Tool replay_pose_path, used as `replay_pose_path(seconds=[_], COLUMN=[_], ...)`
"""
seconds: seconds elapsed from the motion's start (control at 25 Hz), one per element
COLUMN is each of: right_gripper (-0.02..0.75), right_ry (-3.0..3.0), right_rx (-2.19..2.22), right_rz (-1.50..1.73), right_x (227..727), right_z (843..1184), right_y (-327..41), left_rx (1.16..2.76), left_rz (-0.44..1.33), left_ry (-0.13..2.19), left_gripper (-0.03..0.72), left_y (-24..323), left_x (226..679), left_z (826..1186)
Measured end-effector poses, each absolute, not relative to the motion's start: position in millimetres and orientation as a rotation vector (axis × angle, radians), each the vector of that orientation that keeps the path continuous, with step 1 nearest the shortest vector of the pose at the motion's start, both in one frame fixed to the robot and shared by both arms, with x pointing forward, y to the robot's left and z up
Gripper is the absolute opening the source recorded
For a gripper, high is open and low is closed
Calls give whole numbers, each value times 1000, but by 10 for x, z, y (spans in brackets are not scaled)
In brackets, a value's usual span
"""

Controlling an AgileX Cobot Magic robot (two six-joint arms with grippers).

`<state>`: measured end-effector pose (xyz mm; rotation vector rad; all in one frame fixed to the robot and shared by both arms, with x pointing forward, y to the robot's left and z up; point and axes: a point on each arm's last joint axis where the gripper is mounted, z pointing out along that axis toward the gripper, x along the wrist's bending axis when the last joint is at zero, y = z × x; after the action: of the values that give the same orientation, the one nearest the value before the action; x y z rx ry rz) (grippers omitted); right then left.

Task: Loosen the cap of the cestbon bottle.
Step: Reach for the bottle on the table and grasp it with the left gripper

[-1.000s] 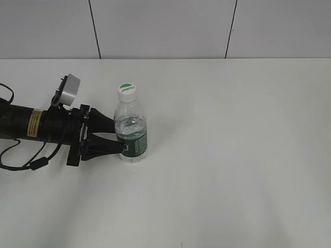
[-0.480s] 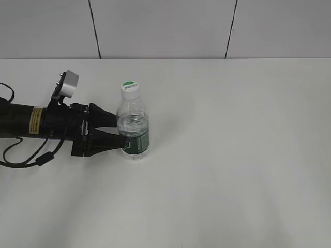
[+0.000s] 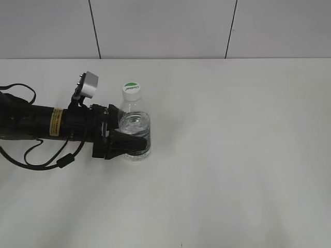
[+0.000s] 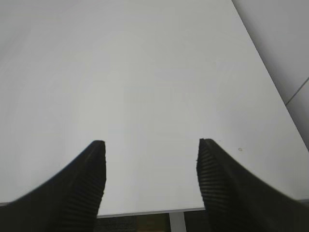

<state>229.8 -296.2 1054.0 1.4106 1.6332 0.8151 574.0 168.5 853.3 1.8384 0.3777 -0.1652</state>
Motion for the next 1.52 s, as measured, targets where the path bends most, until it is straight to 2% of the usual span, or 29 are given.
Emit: replay_pose_path(seconds=[0.36,0.6,1.08,1.52], right_gripper=[458,458,458,458], right_ry=[1633,1633,1633,1633], right_rx=[1411,1411,1411,1411], right_rz=[815,815,815,815], right_x=[2298,2298,2298,2298], right_z=[10540,10540,10540,10540], right_y=[-2962,-2962,-2962,-2962], left_rx=[1791,1839,1868,1806], left_rz=[-155,-142,-82,-94], left_ry=[408,418,341,334], left_gripper=[589,585,499,492], left_y=[1509,1460,1457,1443], left_x=[5741,5732,5730,5718], left_z=[8568,8525,8512,8422])
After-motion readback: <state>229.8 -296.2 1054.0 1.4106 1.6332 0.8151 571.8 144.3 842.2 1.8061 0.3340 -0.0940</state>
